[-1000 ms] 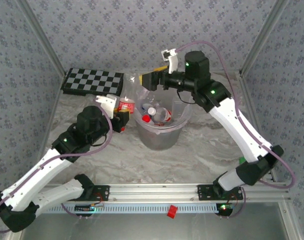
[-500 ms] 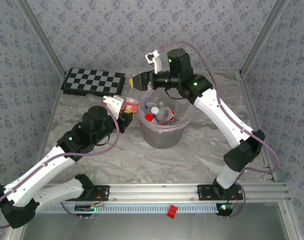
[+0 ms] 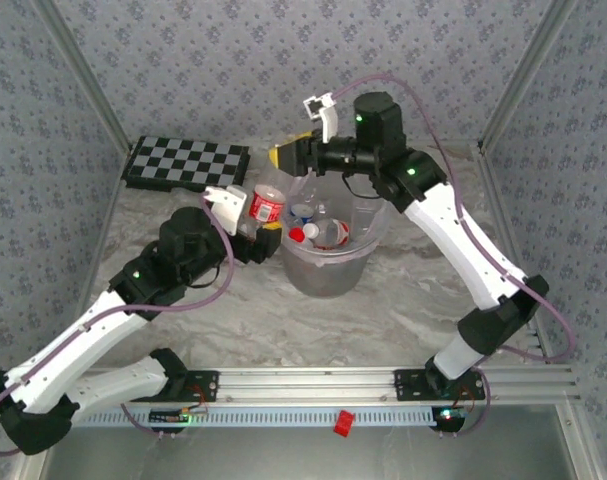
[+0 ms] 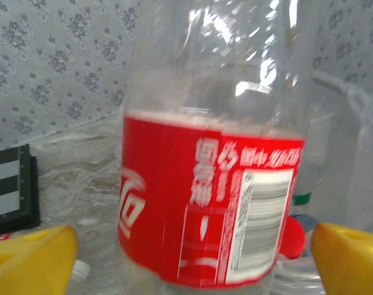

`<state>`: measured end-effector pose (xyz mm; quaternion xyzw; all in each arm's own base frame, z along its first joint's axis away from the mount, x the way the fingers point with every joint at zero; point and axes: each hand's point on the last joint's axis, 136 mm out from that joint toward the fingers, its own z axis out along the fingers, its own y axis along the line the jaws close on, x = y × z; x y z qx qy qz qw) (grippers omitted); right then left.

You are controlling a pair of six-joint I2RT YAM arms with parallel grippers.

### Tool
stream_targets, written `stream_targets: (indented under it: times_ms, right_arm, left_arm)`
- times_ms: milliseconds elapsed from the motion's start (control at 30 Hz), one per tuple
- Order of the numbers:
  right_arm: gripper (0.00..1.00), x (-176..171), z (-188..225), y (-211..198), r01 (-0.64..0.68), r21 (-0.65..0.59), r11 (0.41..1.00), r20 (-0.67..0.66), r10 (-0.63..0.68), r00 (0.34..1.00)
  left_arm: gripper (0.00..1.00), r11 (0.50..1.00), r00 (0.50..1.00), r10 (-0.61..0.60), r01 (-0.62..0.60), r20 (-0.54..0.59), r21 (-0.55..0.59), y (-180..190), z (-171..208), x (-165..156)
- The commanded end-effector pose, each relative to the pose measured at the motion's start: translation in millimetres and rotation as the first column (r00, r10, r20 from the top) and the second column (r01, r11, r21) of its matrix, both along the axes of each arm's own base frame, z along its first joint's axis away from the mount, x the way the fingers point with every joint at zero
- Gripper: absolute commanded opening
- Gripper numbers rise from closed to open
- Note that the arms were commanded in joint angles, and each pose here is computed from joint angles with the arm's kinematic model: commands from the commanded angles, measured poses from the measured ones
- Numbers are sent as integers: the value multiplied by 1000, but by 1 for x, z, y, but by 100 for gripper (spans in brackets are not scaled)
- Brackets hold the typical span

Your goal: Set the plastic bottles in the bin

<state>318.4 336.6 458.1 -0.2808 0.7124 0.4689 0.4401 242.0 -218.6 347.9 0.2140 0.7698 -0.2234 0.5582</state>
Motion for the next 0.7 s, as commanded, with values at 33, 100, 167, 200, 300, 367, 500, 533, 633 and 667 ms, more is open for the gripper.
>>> stream_targets:
  times_ms: [33,100,167,200,300,367,500,533,633,667]
  right_arm:
    - [37,-17,87,-47,103,115,988,251,-129,959]
    - [36,-20,101,-65,149,123,981,294,-179,939]
    - [34,-20,109,-83,204,132,970,315,-236,919]
    - [34,-20,111,-90,221,137,966,320,-255,912]
    - [32,-13,107,-110,295,142,945,326,-326,887]
    - [32,-6,95,-121,356,100,929,330,-369,869]
    - [31,7,68,-130,430,2,903,355,-403,844]
    - [30,9,63,-130,439,-15,898,364,-404,839]
    - [28,17,49,-127,446,-69,892,397,-386,833]
    - [27,22,44,-125,451,-85,889,401,-384,832]
  left_arm:
    - [99,990,998,-41,49,57,-136,5,45,-19]
    - [99,984,999,-19,27,46,-174,7,48,-17]
    - [99,982,998,56,-55,5,-182,14,41,-7]
    - [99,980,995,97,-98,-14,-174,17,35,-1]
    - [99,976,983,173,-180,-65,-122,17,13,16]
    - [99,980,981,167,-176,-95,-96,7,1,24]
    - [99,983,977,167,-176,-135,-58,-8,-17,36]
    - [99,983,975,168,-178,-143,-56,-11,-20,38]
    - [99,982,971,173,-184,-163,-53,-15,-29,42]
    - [99,981,970,177,-188,-168,-49,-15,-31,43]
